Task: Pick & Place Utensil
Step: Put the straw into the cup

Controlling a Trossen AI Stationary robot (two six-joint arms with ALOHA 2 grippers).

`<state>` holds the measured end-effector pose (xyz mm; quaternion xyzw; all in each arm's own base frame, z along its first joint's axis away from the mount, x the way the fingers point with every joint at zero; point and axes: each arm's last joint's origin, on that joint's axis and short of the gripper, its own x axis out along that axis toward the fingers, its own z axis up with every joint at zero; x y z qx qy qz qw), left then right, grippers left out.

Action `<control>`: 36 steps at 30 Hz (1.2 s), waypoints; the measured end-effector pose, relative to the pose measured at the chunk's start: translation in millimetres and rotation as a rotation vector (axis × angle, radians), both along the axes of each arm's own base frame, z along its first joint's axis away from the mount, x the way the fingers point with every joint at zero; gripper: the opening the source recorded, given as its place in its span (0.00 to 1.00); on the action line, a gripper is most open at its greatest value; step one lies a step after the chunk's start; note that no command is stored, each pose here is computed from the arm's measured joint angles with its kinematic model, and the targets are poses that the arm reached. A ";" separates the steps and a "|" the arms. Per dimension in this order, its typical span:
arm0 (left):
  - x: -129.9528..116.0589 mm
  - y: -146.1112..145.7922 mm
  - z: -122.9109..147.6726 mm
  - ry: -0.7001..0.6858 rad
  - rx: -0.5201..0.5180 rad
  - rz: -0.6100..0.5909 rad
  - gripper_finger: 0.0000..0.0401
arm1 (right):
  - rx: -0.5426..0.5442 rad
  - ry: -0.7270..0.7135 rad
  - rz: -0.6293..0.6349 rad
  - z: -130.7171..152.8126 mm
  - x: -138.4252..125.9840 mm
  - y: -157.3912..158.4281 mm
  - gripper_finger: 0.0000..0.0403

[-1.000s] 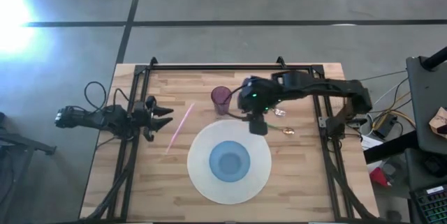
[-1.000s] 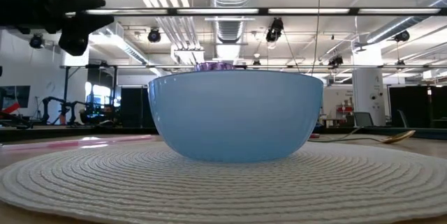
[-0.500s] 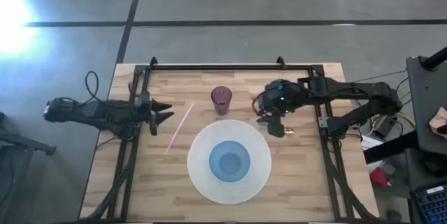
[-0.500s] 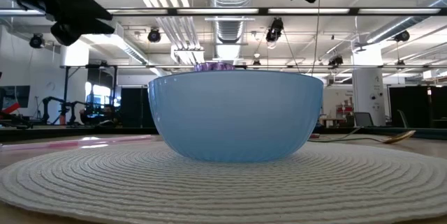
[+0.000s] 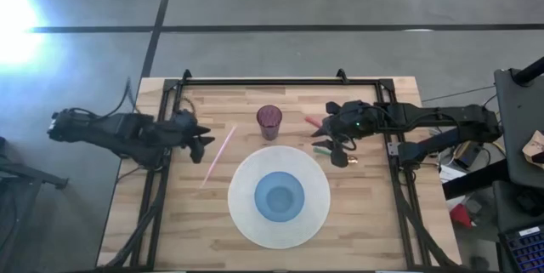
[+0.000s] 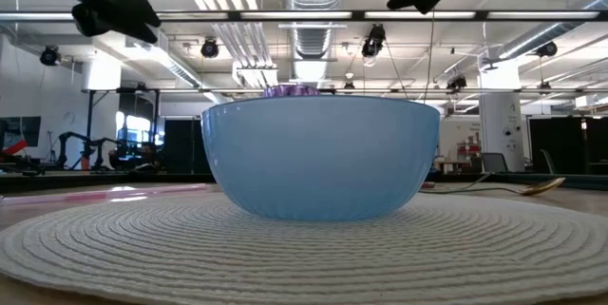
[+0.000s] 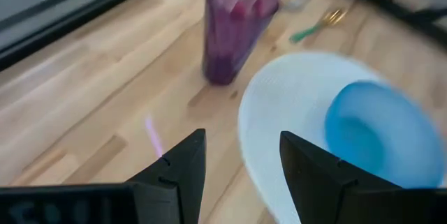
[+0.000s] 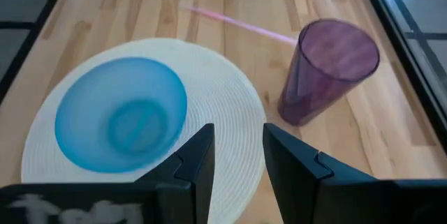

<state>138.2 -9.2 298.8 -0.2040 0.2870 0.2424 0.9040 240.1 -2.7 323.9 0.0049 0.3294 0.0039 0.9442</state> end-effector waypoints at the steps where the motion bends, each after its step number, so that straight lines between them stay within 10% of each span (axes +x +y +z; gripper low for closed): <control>1: 2.1 -0.3 2.2 0.017 -0.004 0.007 0.44 | 0.000 0.006 0.000 -2.1 -1.7 0.0 0.28; 21: 20.4 -5.0 0.1 0.319 -0.220 0.183 0.44 | 0.059 -0.064 -0.043 4.1 -33.6 0.6 0.27; 36: 29.0 -6.8 -66.8 0.425 -0.362 0.320 0.44 | 0.059 -0.036 -0.043 -1.8 -28.2 0.5 0.22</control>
